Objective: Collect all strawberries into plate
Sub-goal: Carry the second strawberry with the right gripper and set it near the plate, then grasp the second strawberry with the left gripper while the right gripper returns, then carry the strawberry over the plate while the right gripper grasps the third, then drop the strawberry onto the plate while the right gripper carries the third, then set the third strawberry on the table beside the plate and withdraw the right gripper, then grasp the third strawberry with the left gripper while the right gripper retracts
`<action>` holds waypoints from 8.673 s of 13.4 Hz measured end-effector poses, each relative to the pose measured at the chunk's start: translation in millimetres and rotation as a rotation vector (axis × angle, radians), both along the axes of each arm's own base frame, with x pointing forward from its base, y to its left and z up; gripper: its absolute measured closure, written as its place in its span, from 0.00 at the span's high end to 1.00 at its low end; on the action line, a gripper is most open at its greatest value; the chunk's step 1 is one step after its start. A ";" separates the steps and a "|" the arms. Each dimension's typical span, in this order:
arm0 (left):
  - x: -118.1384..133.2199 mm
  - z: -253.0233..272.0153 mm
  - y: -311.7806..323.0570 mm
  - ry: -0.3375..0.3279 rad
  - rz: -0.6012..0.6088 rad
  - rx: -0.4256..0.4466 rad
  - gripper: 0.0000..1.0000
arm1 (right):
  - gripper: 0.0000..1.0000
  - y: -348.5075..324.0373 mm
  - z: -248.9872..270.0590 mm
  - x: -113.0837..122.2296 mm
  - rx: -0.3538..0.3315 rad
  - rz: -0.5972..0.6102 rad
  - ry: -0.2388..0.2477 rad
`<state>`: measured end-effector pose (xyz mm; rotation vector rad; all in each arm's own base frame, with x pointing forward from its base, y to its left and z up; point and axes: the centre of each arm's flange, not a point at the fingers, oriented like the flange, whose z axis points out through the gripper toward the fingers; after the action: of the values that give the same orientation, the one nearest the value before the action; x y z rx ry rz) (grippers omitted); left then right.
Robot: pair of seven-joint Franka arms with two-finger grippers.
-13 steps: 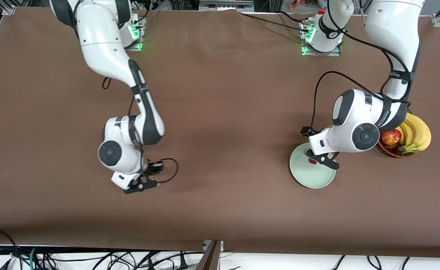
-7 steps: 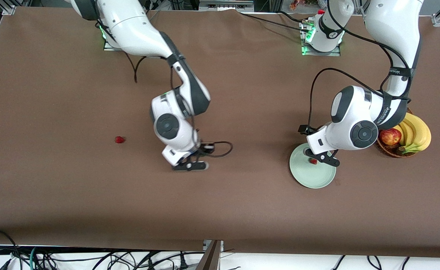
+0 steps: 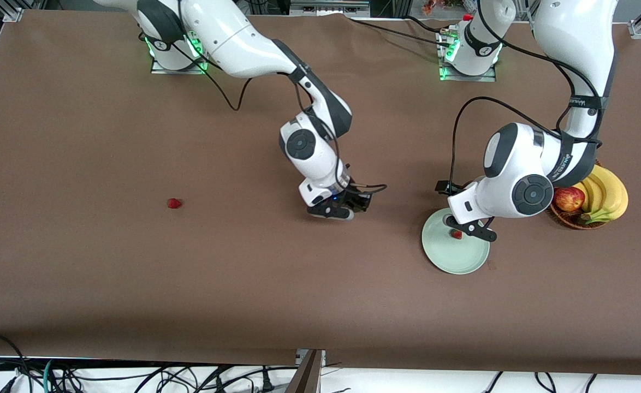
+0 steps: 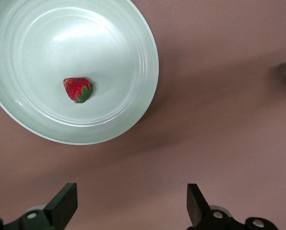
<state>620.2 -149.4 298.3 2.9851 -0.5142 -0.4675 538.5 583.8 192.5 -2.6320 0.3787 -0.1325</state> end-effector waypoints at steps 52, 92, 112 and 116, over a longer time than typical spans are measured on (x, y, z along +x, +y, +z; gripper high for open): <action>16.3 -39.4 -98.7 -0.255 -0.164 -0.054 0.34 | 0.36 -487.2 3.1 75.3 -0.415 0.636 0.242; 20.6 -32.8 -54.0 -0.216 -0.212 -0.211 1.00 | 1.00 -28.0 49.9 34.7 0.040 -0.140 0.109; -42.9 -113.7 -84.5 -0.380 -0.141 -0.160 0.71 | 1.00 -409.9 364.4 58.7 -0.326 0.367 0.194; -43.0 -115.0 -84.1 -0.380 -0.144 -0.159 0.37 | 1.00 -432.4 362.9 19.7 -0.368 0.394 0.176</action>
<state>577.2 -233.4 183.3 2.8975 -0.7584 0.1360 558.2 151.4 555.3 -3.0321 -0.1282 0.1766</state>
